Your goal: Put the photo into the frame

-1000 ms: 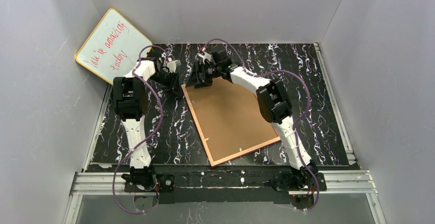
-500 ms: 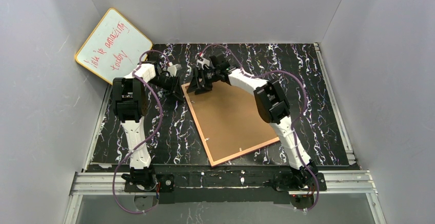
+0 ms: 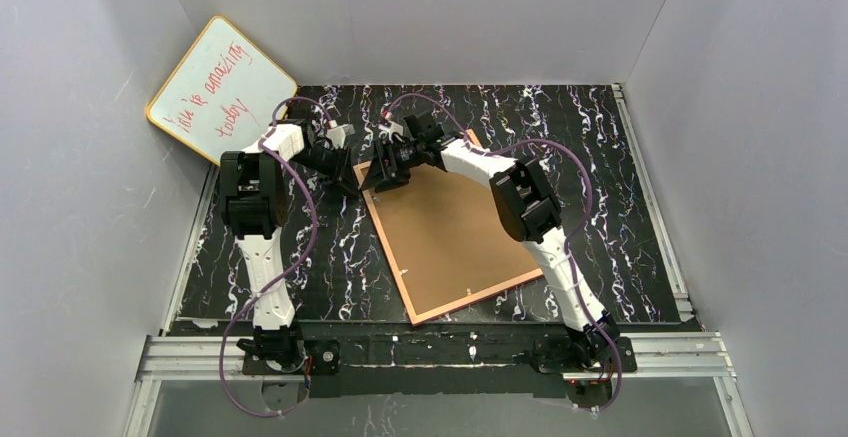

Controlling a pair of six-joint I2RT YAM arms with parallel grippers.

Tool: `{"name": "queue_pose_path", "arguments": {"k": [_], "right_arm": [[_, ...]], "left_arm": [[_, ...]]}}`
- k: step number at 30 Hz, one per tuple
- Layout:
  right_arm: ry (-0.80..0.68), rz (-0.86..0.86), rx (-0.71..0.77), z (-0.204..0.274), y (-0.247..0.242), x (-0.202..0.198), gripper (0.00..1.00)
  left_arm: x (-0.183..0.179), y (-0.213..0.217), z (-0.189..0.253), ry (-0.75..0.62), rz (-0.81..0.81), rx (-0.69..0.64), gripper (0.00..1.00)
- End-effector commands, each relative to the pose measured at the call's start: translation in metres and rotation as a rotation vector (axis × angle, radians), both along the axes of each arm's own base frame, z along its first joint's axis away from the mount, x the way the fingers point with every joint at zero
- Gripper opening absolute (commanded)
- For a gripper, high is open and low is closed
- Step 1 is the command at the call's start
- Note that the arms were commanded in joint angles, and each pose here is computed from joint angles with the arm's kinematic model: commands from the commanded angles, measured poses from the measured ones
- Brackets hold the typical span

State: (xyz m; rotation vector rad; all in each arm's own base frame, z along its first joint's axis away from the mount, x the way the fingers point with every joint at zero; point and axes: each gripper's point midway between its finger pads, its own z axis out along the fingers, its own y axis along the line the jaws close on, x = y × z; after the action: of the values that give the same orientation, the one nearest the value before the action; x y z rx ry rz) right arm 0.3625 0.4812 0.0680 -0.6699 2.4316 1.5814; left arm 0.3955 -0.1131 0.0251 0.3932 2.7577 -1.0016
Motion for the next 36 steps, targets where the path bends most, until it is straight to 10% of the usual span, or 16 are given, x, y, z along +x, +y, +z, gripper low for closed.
{"name": "queue_pose_path", "arguments": {"k": [1,36], "right_arm": [[0.051,0.033,-0.04,-0.014,-0.003,-0.023,0.74],[0.129,0.21,-0.029,-0.001,0.01,-0.064,0.72]], "left_arm": [[0.0,0.002,0.005,-0.023,-0.007,0.027,0.17],[0.008,0.001,0.004,-0.049,-0.018,0.046,0.17]]}}
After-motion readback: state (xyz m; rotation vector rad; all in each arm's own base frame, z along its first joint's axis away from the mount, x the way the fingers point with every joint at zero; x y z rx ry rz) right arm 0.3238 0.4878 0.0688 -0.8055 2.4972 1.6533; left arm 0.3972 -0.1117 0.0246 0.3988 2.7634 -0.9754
